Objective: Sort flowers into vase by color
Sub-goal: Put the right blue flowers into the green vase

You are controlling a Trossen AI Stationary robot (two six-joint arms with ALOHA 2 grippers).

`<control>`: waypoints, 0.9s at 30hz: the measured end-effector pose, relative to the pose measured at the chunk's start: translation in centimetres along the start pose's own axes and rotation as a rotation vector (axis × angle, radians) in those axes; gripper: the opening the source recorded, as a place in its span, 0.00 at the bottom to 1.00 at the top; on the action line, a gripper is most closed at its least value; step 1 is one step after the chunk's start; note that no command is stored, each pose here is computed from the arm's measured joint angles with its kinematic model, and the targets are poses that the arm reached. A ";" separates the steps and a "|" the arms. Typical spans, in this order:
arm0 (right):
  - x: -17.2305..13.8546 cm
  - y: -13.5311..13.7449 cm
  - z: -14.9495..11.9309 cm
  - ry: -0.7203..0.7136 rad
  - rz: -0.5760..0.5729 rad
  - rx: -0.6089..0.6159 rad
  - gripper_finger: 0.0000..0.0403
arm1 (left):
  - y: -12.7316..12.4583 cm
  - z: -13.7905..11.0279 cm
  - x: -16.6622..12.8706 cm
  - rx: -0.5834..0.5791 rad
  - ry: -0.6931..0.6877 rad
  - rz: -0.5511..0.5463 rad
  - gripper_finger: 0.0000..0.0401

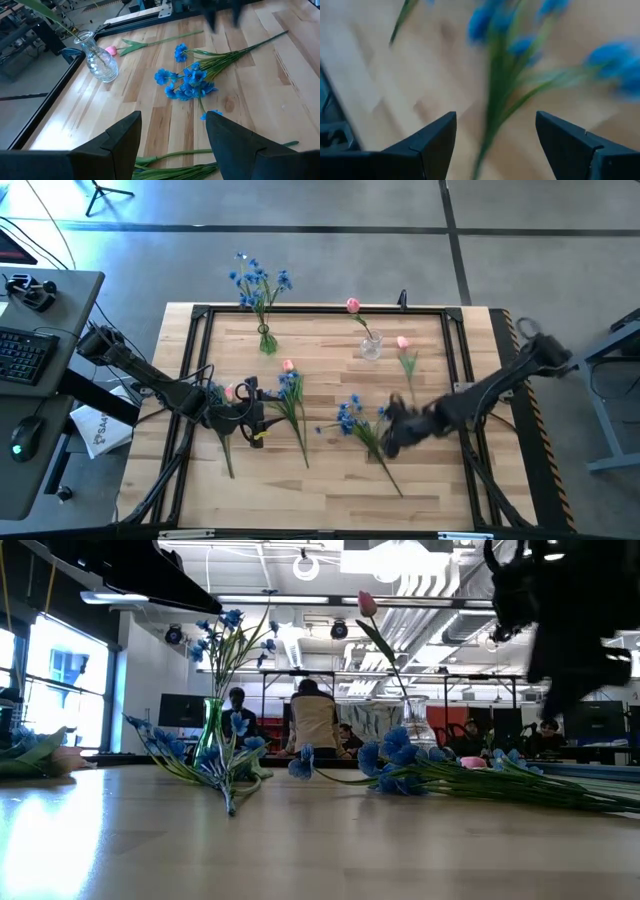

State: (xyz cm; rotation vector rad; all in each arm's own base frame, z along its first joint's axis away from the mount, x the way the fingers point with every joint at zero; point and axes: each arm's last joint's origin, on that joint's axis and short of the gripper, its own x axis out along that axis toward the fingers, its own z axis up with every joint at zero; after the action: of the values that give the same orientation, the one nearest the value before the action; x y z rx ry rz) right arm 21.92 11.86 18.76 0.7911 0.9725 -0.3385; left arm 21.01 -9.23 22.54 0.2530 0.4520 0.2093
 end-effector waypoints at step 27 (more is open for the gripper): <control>8.9 5.9 -1.4 0.205 -0.416 -0.364 0.04 | 1.6 -0.1 1.1 -0.033 0.028 0.070 0.53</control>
State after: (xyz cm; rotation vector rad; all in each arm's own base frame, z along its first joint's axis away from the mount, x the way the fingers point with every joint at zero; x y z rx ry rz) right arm 29.36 17.62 13.45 0.2899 1.3495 -0.4276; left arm 21.72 -7.39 22.51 0.2341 0.4672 0.2883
